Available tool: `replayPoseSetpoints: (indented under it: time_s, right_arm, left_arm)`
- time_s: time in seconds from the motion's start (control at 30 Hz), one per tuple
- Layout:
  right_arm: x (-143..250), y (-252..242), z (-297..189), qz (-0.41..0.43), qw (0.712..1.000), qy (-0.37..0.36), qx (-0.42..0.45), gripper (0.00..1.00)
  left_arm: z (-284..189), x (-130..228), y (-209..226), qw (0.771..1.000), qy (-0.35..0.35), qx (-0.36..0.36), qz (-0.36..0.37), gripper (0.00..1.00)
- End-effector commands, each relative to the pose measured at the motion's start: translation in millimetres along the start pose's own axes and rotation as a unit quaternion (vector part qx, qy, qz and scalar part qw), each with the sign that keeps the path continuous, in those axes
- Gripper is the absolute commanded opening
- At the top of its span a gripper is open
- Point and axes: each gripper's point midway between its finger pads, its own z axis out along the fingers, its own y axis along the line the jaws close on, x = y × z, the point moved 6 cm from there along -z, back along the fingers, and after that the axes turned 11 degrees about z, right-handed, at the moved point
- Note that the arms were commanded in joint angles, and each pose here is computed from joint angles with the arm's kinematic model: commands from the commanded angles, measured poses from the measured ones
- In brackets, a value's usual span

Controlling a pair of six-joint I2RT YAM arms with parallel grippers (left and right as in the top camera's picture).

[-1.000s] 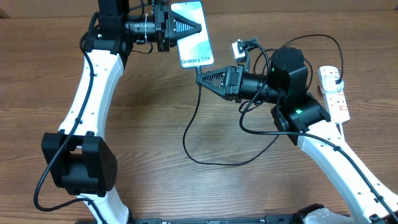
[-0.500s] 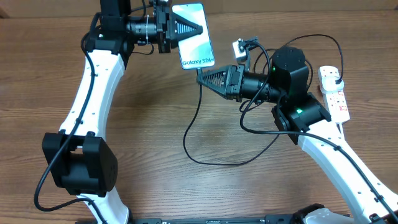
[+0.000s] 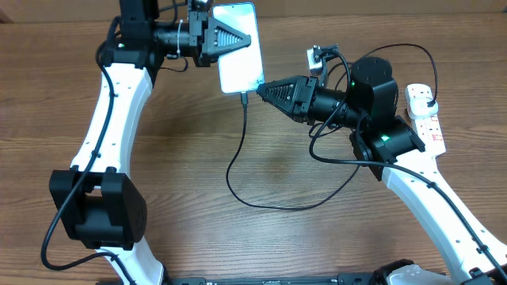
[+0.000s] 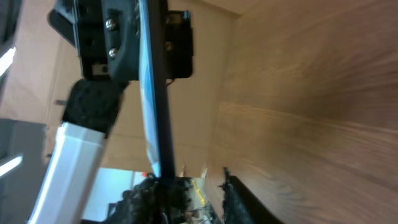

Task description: Plug charger to phone and switch on socket

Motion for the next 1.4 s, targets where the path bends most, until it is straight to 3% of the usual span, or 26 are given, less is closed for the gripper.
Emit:
replayPoseSetpoints:
  time_s: [0.0, 0.07, 0.27, 0.6, 1.1, 1.37]
  right_arm:
    - [-12.6, -6.9, -3.0, -0.018, 0.999, -0.032, 0.021, 0.41]
    - [-10.8, -11.9, -3.1, -0.017, 0.999, -0.028, 0.033, 0.47]
    - [-3.9, -30.3, -4.8, -0.02, 0.997, -0.013, 0.077, 0.54]
    - [8.2, -62.6, -12.5, -0.001, 0.987, 0.002, 0.163, 0.59]
    - [22.0, -85.0, -22.1, 0.005, 0.974, 0.027, 0.227, 0.63]
    - [22.3, -85.4, -22.3, 0.007, 0.973, 0.028, 0.228, 0.63]
  left_arm:
    - [-3.6, 5.7, -15.5, 0.997, 0.011, 0.022, 0.069, 0.04]
    - [-3.5, 7.4, -7.2, 0.998, 0.001, -0.004, 0.07, 0.04]
    - [-11.6, 29.3, 40.9, 0.983, -0.014, -0.184, -0.003, 0.04]
    - [-32.6, 71.6, 78.7, 0.934, 0.084, -0.349, 0.006, 0.04]
    - [-26.0, 107.0, 204.6, 0.922, 0.157, -0.335, -0.112, 0.04]
    - [-24.1, 116.6, 240.7, 0.919, 0.164, -0.334, -0.127, 0.04]
